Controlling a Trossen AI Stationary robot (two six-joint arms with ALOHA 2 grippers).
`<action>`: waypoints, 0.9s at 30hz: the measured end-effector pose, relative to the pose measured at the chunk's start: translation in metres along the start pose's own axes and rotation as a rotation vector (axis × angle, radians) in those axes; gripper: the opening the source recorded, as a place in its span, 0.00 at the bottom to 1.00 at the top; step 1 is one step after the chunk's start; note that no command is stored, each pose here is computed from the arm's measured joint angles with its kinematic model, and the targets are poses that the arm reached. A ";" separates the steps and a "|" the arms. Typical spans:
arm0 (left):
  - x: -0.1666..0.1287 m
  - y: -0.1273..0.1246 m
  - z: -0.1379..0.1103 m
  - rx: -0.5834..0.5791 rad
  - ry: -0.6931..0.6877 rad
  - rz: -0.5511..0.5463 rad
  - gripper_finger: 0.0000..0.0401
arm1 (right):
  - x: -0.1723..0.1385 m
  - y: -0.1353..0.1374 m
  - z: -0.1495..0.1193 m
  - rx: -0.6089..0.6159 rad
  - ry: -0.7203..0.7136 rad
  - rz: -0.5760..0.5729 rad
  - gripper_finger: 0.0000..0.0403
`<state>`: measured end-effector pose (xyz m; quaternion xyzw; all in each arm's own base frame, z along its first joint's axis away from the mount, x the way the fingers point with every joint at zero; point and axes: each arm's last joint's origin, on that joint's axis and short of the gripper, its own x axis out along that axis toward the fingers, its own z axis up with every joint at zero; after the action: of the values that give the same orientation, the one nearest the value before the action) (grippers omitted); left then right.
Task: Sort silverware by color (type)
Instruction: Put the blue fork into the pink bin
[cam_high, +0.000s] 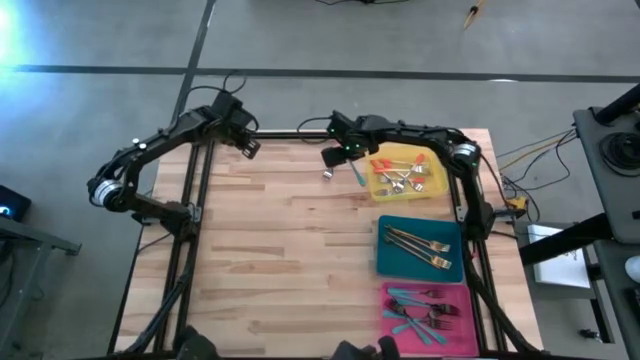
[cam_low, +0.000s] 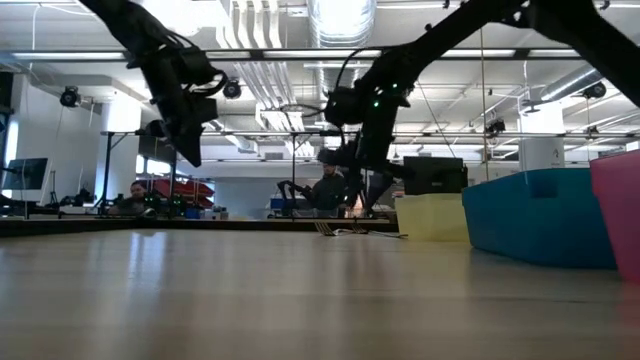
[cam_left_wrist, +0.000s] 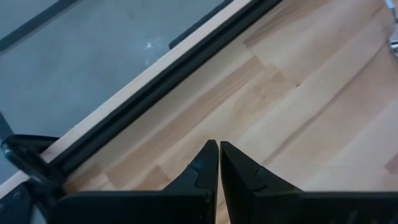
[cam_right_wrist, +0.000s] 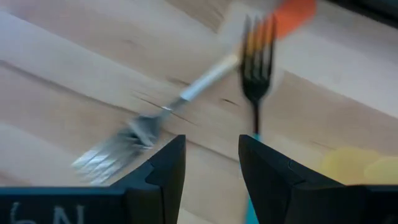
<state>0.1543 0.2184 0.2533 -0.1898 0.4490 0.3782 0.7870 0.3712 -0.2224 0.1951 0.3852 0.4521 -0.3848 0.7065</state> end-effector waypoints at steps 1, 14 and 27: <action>0.000 0.002 0.000 -0.003 0.000 0.004 0.00 | 0.003 0.000 0.001 -0.007 0.023 -0.029 0.35; -0.001 0.019 -0.002 -0.030 0.003 0.036 0.00 | 0.042 0.011 0.018 -0.125 0.244 -0.201 0.35; -0.001 0.020 -0.002 -0.034 0.002 0.038 0.00 | 0.031 0.000 0.030 -0.120 0.245 -0.203 0.35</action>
<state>0.1372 0.2296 0.2534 -0.1951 0.4466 0.4005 0.7760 0.3904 -0.2556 0.1746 0.3385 0.5938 -0.3765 0.6253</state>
